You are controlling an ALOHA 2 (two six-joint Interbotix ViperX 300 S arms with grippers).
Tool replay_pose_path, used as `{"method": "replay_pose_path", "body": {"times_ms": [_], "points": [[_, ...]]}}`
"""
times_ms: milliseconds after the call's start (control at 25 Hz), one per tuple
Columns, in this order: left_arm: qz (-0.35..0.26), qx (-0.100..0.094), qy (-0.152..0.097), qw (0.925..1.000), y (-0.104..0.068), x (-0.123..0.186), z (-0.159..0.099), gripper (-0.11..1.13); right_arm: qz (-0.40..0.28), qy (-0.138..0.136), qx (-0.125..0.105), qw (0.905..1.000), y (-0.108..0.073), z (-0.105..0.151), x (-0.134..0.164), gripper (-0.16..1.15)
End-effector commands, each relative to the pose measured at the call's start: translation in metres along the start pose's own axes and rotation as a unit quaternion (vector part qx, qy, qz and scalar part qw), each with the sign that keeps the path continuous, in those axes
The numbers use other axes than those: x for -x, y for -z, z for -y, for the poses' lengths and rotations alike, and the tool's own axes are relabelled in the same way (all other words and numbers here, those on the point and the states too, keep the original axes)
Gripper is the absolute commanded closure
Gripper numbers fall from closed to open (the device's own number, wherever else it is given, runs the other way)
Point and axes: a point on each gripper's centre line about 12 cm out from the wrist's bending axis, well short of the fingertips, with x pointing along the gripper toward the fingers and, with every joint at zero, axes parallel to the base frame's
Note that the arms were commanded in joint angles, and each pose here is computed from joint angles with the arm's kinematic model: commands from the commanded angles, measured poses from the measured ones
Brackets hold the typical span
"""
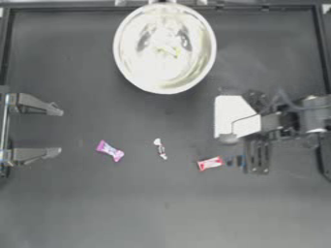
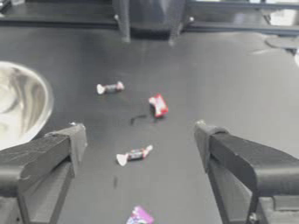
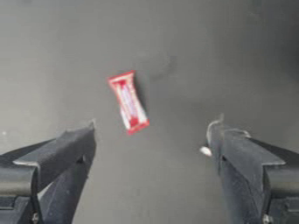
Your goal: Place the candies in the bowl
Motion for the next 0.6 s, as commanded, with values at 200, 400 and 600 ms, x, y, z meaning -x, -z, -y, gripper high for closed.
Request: {"method": "replay_pose_path", "body": {"times_ms": [200, 400, 600], "points": [[0.008, -0.001, 0.0, 1.0, -0.007, -0.002, 0.0, -0.01, -0.031, -0.009, 0.015, 0.9994, -0.013, -0.009, -0.026, -0.03], [0.007, 0.001, -0.001, 1.0, -0.006, -0.002, 0.0, -0.01, -0.058, -0.008, 0.019, 0.9981, -0.01, -0.014, -0.046, -0.03], [0.007, 0.002, -0.001, 1.0, -0.006, -0.002, 0.0, -0.01, -0.079, -0.007, 0.019, 0.9967, -0.005, -0.015, -0.063, -0.03]]}}
